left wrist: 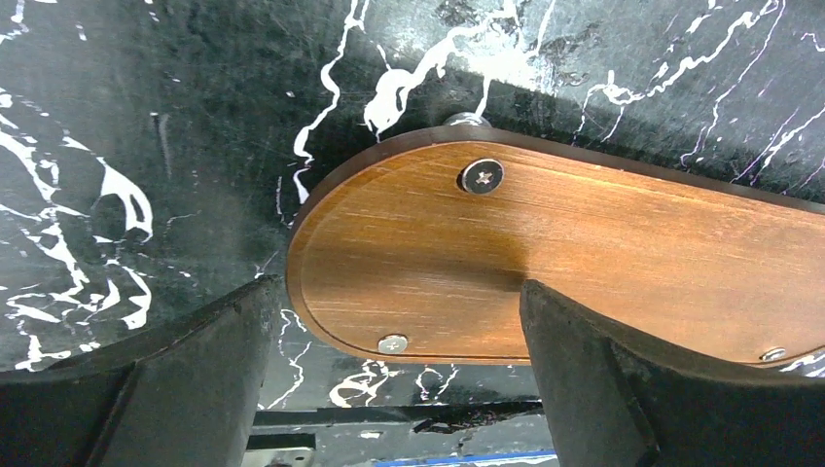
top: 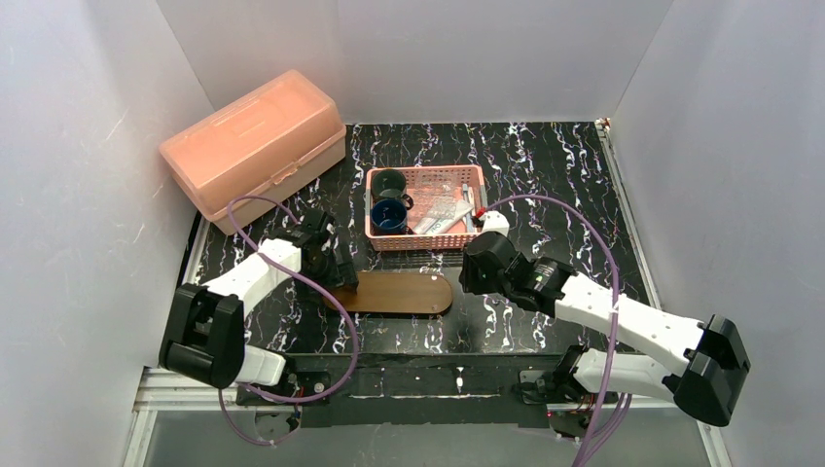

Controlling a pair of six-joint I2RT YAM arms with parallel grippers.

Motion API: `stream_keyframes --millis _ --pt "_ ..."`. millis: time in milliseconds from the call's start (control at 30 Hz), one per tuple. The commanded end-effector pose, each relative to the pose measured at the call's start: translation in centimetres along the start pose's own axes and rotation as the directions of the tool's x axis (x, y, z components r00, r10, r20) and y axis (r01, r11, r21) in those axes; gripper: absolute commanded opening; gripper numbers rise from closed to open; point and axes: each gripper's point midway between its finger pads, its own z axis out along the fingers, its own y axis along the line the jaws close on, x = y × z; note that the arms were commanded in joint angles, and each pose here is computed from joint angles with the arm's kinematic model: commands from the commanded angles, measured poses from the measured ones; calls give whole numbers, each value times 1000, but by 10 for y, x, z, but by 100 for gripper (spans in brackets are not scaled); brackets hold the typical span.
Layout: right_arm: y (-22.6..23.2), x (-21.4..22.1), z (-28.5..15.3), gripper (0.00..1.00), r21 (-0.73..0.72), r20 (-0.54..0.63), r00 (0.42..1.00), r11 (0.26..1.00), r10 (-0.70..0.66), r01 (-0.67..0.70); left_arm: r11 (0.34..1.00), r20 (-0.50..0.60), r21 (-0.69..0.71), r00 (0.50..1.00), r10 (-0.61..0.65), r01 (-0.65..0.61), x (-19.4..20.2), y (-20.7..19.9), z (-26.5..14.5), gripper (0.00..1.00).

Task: Prepare toiletry sets of a toothbrush and toothpaste on the tray

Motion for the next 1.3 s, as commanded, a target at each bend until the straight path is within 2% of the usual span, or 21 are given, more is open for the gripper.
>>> stream_keyframes --millis 0,467,933,1267 --pt "1 -3 -5 37 -23 21 1000 1000 -9 10 998 -36 55 999 -19 21 7 -9 6 90" --pt "-5 6 0 37 -3 9 1000 1000 -13 13 986 -57 168 998 -6 16 18 -26 8 76" --pt "-14 20 13 37 49 -32 999 999 -15 16 975 -68 220 998 17 -1 49 -44 10 73" --pt "-18 19 14 37 78 -36 999 997 -22 25 966 -39 256 998 49 -38 57 -62 4 72"
